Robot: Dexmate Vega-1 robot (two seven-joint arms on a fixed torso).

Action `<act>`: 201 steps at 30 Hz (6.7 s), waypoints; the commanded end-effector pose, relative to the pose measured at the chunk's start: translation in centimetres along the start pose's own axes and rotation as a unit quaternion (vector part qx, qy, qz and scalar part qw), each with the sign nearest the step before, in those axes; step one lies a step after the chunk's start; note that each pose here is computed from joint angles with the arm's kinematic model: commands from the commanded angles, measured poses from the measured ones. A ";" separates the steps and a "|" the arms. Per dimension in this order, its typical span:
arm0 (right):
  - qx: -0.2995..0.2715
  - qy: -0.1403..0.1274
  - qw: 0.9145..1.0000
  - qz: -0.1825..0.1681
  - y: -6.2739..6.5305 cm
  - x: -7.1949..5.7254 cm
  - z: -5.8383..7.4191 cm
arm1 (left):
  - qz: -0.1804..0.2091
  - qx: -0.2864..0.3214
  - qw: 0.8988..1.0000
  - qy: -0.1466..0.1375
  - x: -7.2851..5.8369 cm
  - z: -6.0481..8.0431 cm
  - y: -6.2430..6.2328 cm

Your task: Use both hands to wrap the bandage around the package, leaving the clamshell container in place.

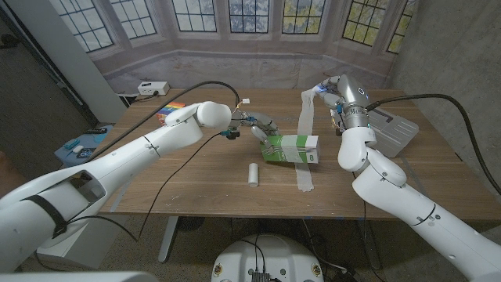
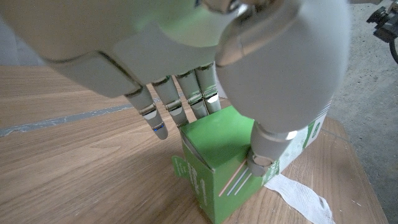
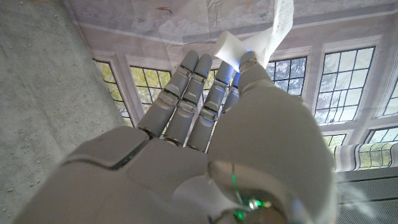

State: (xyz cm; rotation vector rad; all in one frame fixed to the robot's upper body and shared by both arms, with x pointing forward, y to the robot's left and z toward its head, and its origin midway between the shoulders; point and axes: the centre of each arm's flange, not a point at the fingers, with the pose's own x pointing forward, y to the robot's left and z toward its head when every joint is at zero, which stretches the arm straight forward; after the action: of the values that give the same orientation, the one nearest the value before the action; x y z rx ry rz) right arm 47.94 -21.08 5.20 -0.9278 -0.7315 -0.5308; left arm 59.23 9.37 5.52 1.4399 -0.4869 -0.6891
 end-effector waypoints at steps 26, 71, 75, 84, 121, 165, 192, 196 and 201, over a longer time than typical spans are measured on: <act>0.016 0.011 1.000 -0.001 -1.4 -3.6 3.3 | 0.043 -0.020 0.998 0.034 1.3 -1.2 0.0; 0.088 0.024 0.996 0.010 -1.4 -8.2 6.8 | 0.094 -0.038 0.994 0.043 2.4 -2.2 1.4; 0.092 0.027 0.995 0.013 -1.2 -8.6 7.3 | 0.096 -0.036 0.994 0.042 2.5 -2.4 1.6; 0.098 0.038 0.994 0.015 -0.8 -9.8 7.9 | 0.099 -0.036 0.994 0.039 2.5 -2.6 1.8; 0.140 0.084 0.982 0.098 2.3 -12.5 8.9 | 0.128 -0.056 0.988 0.068 2.2 -4.4 2.7; 0.117 0.167 0.968 0.145 3.8 -16.4 6.4 | 0.142 -0.041 0.987 0.058 0.5 -4.7 4.7; 0.116 0.183 0.961 0.170 6.6 -15.2 3.4 | 0.148 -0.045 0.986 0.063 -0.3 -4.2 5.0; 0.117 0.181 0.961 0.174 6.9 -15.0 3.2 | 0.148 -0.045 0.986 0.063 -0.4 -4.1 4.9; 0.116 0.176 0.961 0.176 7.1 -14.8 3.1 | 0.148 -0.047 0.986 0.063 -0.6 -4.1 4.8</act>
State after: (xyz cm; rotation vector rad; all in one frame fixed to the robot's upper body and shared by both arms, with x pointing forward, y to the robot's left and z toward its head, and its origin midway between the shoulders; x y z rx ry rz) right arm 41.30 -13.21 -8.32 -0.6922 -0.2872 -0.2918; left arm 62.58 12.58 10.02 1.2827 -0.5498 -0.3781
